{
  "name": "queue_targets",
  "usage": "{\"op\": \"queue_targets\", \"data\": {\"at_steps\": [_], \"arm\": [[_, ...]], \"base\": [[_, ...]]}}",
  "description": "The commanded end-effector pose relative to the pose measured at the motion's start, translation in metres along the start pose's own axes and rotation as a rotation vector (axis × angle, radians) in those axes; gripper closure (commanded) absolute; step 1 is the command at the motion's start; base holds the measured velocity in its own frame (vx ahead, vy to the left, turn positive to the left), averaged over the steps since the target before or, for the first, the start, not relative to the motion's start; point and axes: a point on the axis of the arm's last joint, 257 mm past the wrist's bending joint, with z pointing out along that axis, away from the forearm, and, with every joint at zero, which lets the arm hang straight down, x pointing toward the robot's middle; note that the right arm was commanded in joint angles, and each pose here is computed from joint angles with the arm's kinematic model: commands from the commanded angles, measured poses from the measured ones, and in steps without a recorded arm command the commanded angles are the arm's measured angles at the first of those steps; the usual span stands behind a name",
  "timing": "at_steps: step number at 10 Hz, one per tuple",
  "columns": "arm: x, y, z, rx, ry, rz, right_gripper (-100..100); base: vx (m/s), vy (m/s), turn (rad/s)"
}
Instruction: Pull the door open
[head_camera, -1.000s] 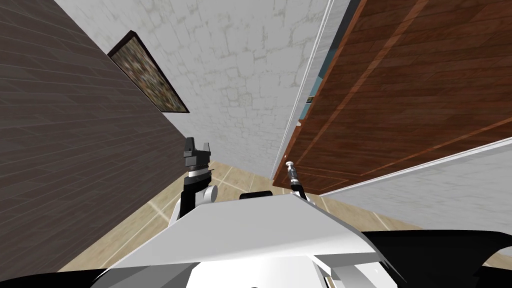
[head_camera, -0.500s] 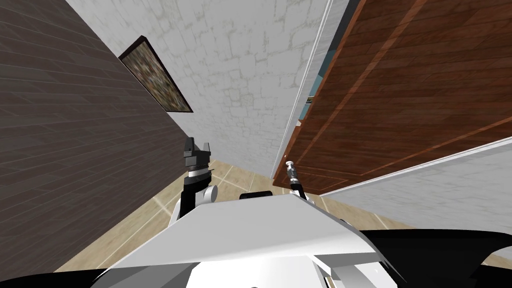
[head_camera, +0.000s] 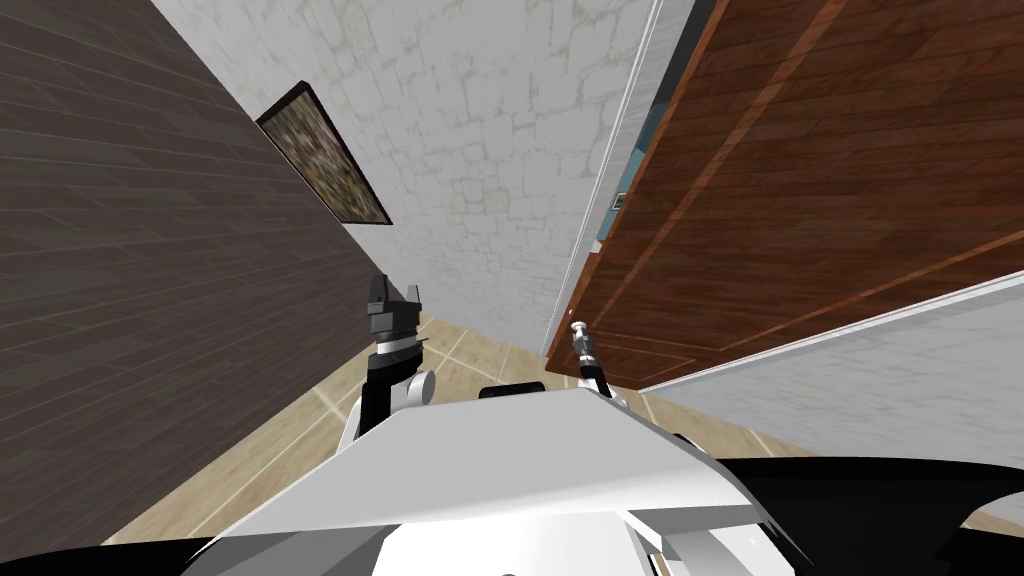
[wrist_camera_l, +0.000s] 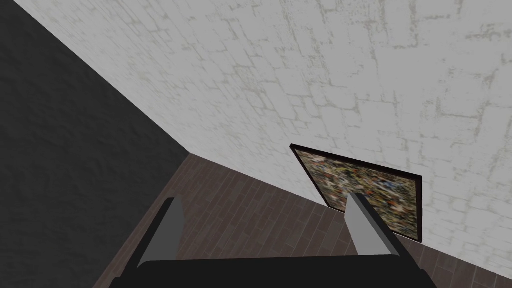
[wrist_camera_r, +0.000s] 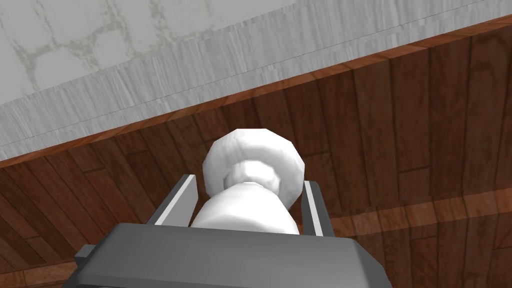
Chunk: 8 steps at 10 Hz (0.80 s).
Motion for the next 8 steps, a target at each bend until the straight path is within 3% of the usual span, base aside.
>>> {"op": "queue_targets", "data": {"at_steps": [1, 8], "arm": [[-0.0011, -0.0023, 0.0001, 0.005, -0.007, 0.054, 100], [0.0012, -0.0026, 0.0080, 0.002, -0.013, 0.235, 100]], "base": [[-0.043, -0.010, 0.035], [-0.045, -0.007, 0.033]]}}
